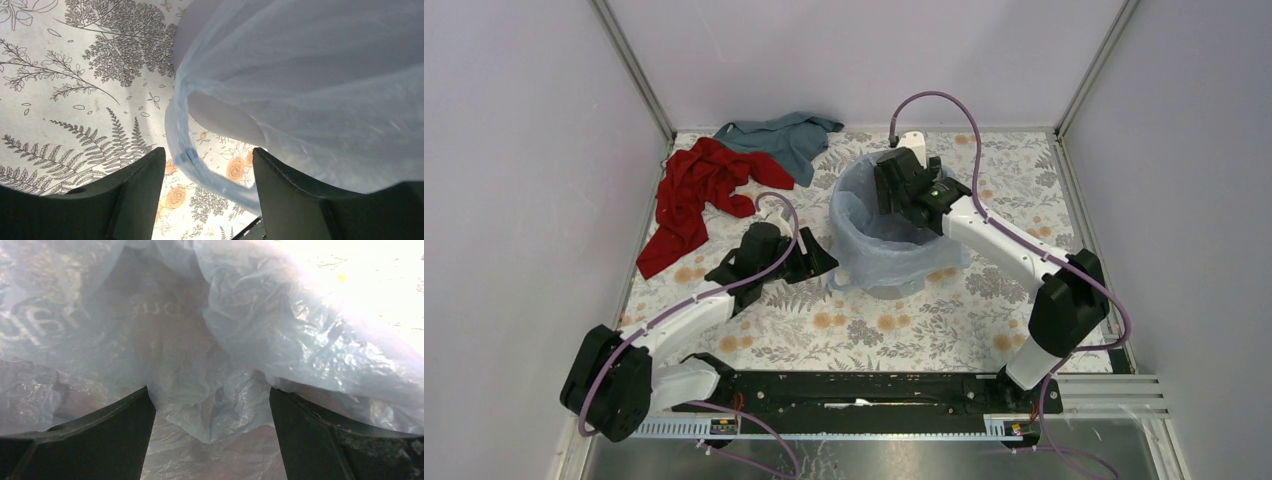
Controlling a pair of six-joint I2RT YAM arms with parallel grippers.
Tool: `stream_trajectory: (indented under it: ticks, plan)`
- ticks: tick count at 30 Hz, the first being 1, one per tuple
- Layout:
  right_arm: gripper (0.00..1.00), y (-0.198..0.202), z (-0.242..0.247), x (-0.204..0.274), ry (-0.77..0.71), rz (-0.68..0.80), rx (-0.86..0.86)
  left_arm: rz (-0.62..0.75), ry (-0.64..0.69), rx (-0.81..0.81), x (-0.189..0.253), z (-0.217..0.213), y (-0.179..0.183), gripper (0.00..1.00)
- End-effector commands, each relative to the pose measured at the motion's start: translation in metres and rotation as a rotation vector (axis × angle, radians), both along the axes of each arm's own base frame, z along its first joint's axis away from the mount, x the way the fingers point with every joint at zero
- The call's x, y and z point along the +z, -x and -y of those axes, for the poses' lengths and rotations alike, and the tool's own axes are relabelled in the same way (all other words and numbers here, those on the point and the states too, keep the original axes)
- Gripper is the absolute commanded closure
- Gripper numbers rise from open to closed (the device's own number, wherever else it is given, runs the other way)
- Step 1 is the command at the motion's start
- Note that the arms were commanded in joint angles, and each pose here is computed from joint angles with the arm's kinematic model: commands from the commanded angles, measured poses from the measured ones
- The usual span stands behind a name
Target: Put the trash bags into the trash bin
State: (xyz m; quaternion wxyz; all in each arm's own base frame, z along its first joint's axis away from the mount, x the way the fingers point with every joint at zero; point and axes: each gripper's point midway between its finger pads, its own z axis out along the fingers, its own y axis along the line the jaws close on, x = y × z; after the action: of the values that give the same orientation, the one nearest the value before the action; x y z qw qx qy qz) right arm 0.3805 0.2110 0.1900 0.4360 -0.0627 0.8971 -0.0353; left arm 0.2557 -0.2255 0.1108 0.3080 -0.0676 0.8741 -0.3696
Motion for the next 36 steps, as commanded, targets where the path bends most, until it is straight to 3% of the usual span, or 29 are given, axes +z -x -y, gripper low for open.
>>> stream_trajectory:
  ticks: [1, 6, 12, 16, 19, 22, 31, 36]
  plan:
    - [0.11, -0.009, 0.004, 0.023, -0.017, 0.088, -0.051, 0.056, 0.010, 0.006, 0.016, -0.004, 0.001, 0.29]
    - [0.04, 0.044, -0.033, 0.010, -0.126, -0.161, 0.199, 0.090, -0.046, 0.015, 0.023, -0.012, -0.002, 0.21]
    - [0.00, 0.096, -0.058, -0.027, -0.244, -0.379, 0.401, 0.080, -0.011, -0.021, 0.023, 0.001, -0.007, 0.21]
    - [0.00, 0.108, -0.086, -0.055, -0.350, -0.472, 0.490, 0.061, 0.043, -0.059, 0.022, 0.016, -0.009, 0.22]
    - [0.00, 0.099, -0.091, -0.079, -0.340, -0.504, 0.457, 0.062, 0.053, -0.082, 0.026, 0.025, -0.008, 0.22]
    - [0.00, 0.093, -0.091, -0.079, -0.328, -0.489, 0.437, 0.071, 0.053, -0.085, 0.031, 0.027, -0.006, 0.21]
    - [0.00, 0.068, -0.033, -0.019, -0.107, -0.269, 0.293, 0.074, 0.001, -0.070, 0.025, 0.017, -0.002, 0.19]
    - [0.00, 0.053, -0.022, -0.001, -0.072, -0.170, 0.251, 0.064, -0.009, -0.069, 0.019, 0.018, -0.005, 0.19]
